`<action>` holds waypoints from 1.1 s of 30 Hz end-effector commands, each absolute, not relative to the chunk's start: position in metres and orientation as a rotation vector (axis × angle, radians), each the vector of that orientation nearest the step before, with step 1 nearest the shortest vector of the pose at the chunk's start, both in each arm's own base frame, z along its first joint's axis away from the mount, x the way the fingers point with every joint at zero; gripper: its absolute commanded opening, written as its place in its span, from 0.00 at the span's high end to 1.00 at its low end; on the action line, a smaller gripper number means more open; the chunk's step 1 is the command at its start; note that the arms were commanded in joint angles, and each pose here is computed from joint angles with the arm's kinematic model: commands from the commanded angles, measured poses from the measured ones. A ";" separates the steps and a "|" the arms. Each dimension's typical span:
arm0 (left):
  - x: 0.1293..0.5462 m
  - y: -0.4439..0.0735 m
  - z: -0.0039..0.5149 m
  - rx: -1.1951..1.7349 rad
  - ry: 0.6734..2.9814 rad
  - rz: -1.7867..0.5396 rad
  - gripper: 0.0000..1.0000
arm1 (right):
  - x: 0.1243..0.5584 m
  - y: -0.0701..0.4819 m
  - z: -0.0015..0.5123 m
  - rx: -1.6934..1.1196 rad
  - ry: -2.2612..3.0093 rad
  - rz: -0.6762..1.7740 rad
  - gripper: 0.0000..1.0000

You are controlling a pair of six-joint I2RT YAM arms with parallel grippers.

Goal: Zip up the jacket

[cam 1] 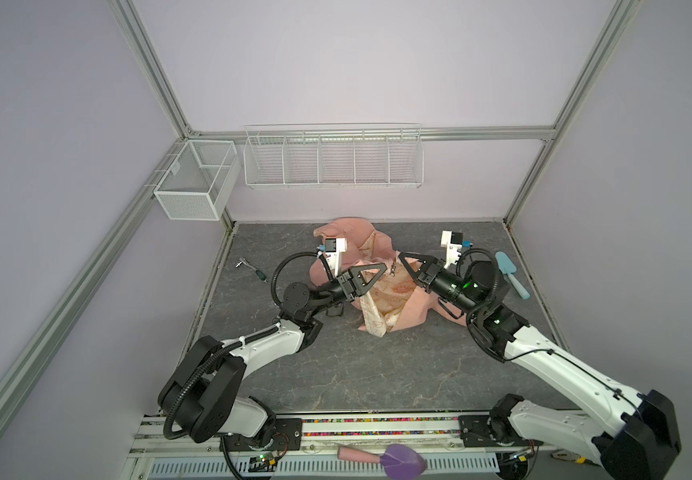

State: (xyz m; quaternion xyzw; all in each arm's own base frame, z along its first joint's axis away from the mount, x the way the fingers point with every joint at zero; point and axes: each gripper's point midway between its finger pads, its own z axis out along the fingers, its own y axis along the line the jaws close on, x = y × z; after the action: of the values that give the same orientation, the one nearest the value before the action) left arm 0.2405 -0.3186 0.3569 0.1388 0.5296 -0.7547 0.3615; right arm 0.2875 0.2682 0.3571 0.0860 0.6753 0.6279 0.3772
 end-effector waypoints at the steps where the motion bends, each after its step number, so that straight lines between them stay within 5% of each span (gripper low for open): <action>1: 0.234 -0.311 0.382 0.383 1.252 -1.952 1.00 | 0.281 0.270 0.386 0.198 1.635 1.671 0.94; 33: 0.237 -0.310 0.372 0.353 1.246 -1.953 1.00 | 0.268 0.269 0.402 0.210 1.578 1.695 0.94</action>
State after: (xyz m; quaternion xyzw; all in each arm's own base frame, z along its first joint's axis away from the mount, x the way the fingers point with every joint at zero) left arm 0.2417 -0.3146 0.3643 0.1346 0.5120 -0.7594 0.3781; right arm 0.2769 0.2772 0.3659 0.0839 0.6645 0.6405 0.3758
